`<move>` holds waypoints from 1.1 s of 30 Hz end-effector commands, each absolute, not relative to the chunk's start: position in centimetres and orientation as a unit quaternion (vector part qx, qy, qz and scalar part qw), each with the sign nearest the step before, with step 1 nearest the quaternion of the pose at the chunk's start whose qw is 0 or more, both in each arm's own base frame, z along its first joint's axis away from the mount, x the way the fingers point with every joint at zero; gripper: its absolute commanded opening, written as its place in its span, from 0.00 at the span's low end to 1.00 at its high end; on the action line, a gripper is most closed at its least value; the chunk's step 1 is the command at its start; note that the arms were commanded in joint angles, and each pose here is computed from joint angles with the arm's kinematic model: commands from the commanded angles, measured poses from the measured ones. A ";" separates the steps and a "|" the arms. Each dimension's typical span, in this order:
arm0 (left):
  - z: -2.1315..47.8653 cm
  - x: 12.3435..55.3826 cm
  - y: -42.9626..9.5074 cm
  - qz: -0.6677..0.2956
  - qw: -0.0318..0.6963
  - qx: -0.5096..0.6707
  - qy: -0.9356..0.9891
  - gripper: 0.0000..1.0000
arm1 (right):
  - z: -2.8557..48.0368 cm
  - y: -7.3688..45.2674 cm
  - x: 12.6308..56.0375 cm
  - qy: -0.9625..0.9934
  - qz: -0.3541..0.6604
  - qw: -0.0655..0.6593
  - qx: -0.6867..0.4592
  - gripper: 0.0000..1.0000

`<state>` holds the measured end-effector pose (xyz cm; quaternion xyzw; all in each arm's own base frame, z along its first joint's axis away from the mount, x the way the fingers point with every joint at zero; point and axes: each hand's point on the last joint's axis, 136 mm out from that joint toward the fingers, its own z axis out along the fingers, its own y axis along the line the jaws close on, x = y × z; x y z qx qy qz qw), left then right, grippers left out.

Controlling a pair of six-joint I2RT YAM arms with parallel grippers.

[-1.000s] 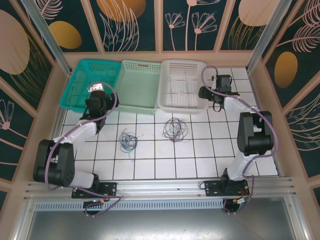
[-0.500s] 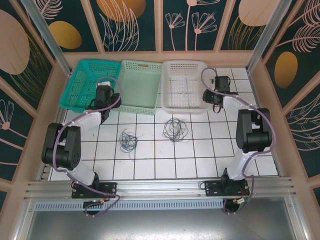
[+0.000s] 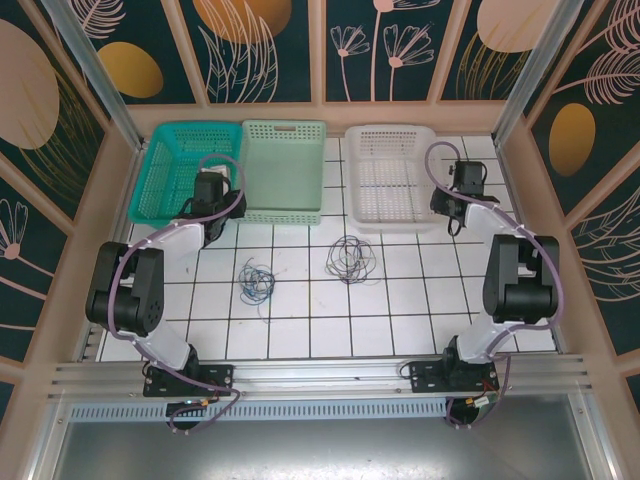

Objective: Untangle the cables

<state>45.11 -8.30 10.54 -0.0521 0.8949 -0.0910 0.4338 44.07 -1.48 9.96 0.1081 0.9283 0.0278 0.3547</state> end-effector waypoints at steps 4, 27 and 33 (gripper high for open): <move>9.4 44.1 -12.6 -0.138 0.415 -0.020 0.899 0.41 | 12.6 -2.6 43.2 0.915 0.015 0.386 0.120 0.52; 18.7 38.4 -13.4 -0.127 0.540 -0.020 0.832 0.90 | 16.7 13.2 31.1 0.887 0.201 0.415 -0.018 0.64; 19.9 36.1 -17.4 -0.185 0.557 0.031 0.809 0.99 | 13.7 15.0 28.9 0.903 0.204 0.377 -0.030 0.63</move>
